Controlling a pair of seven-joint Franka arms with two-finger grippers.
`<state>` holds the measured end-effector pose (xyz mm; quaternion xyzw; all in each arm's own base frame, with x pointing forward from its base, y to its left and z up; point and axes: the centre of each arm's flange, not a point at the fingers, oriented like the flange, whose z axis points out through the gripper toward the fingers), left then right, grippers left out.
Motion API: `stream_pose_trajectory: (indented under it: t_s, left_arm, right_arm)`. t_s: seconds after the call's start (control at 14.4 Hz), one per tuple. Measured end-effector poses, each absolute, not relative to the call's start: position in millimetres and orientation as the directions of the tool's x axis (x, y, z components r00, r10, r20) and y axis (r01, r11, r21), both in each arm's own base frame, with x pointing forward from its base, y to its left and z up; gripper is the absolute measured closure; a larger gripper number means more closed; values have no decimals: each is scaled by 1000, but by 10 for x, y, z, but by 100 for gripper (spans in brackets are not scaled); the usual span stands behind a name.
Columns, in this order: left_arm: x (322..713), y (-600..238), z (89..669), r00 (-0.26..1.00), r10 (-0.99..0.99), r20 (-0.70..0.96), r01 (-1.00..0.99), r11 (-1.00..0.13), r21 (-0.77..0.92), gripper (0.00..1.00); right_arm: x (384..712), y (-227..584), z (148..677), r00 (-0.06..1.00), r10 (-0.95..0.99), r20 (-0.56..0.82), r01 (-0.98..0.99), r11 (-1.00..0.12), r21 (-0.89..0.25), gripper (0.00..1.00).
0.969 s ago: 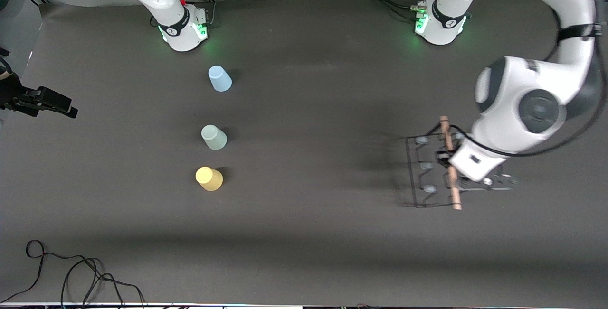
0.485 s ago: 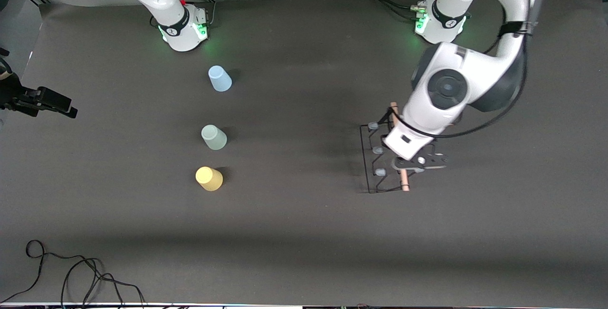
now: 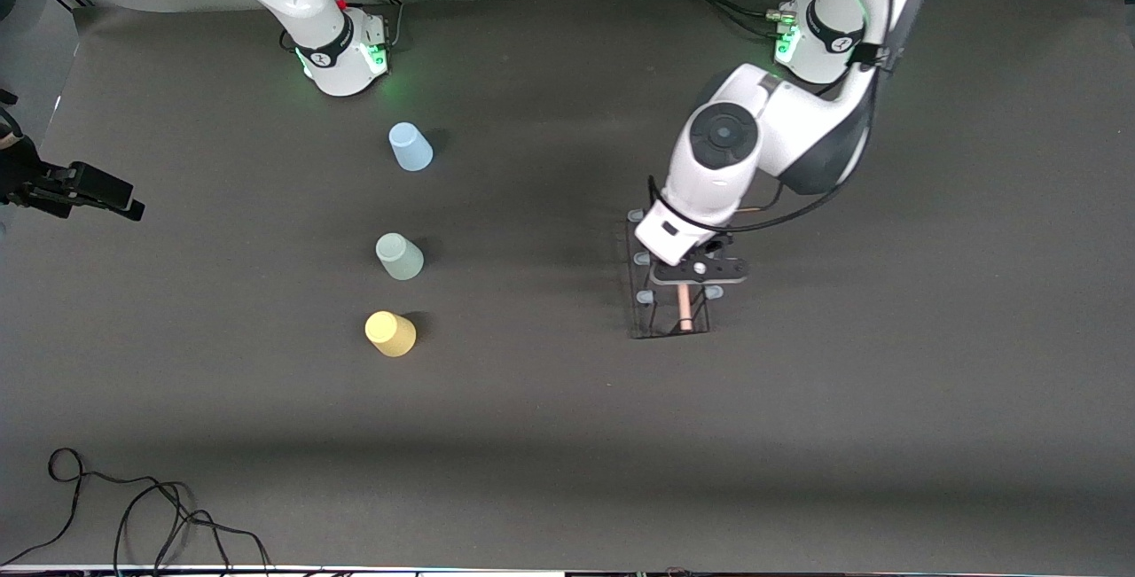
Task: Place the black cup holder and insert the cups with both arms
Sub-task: 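Carry the rack with the left gripper to the table's middle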
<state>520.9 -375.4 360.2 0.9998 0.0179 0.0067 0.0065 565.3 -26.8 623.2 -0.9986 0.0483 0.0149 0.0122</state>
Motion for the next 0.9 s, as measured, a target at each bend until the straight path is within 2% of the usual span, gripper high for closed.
stream_pose_trajectory:
  t_s: [0.28,0.9]
  left_arm:
    - [5065,-4054,3524,994,103,38,102,-994,42,84]
    - [4874,-4355,3515,996,60,69,55,-996,65,84]
  right_arm:
    - [5653,-269,6232,995,-96,-31,-97,-995,-23,0]
    - [5653,-269,6231,995,-96,-32,-97,-995,-23,0]
